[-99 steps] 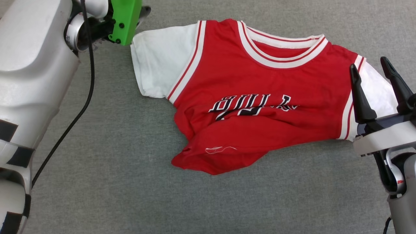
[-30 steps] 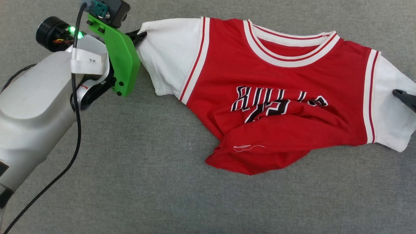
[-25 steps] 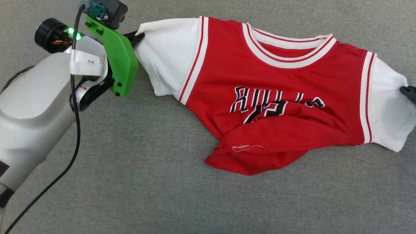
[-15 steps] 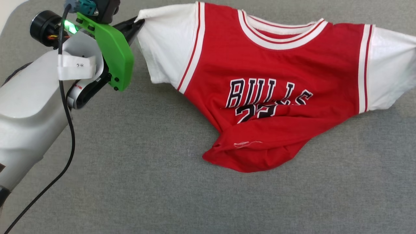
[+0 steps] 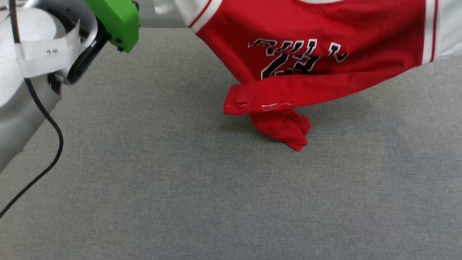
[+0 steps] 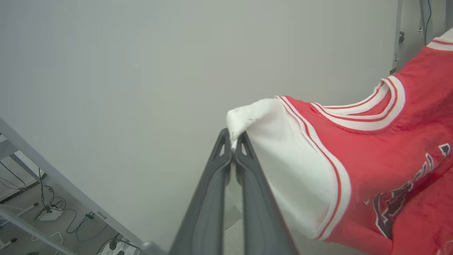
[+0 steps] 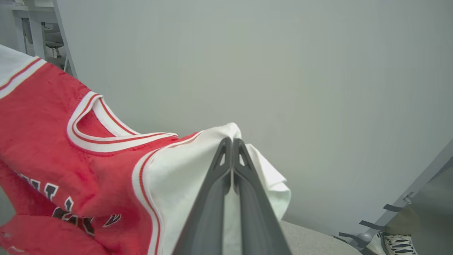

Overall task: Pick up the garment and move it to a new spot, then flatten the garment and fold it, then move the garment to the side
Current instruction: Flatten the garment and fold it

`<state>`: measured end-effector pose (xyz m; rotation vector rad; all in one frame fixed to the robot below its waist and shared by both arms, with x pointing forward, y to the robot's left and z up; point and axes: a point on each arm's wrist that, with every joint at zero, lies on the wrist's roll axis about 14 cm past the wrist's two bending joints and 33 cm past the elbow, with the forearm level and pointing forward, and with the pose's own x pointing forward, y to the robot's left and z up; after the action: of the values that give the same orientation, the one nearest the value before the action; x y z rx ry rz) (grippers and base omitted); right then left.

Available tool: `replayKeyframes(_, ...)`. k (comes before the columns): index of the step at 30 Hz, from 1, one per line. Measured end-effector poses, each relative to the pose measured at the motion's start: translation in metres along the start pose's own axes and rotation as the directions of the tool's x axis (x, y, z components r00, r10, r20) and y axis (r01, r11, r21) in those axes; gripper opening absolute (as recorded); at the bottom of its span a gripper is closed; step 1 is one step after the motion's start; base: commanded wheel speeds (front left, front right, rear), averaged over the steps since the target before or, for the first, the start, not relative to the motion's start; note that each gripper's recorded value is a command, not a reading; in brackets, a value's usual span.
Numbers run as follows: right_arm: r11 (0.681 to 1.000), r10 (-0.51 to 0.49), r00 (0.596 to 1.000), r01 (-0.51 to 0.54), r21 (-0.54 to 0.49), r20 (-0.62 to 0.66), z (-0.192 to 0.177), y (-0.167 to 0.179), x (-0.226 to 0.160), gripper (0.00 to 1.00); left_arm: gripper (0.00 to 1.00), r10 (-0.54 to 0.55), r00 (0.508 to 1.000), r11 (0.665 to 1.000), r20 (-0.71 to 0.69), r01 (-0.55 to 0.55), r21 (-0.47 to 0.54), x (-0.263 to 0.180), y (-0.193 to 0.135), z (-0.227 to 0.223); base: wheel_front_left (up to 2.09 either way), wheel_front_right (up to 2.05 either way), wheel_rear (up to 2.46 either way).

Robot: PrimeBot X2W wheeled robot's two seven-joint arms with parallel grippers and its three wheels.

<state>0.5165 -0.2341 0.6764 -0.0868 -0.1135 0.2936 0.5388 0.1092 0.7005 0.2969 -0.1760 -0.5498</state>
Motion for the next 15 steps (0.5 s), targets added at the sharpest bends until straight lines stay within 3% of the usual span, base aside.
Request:
replayKeyframes(6,0.995,-0.042,0.991,0.053,-0.087,0.127,0.05,-0.011,0.025,0.0,0.0,0.015,0.996,0.999,0.088,-0.018,0.032,0.024,0.01,0.035,0.0,0.0,0.0)
replayKeyframes(15,0.979,-0.081,0.981,0.112,-0.172,0.177,0.076,-0.022,0.087,0.0,0.0,0.06,0.983,0.993,0.176,-0.076,0.087,0.075,0.045,0.064,0.0,0.0,0.0)
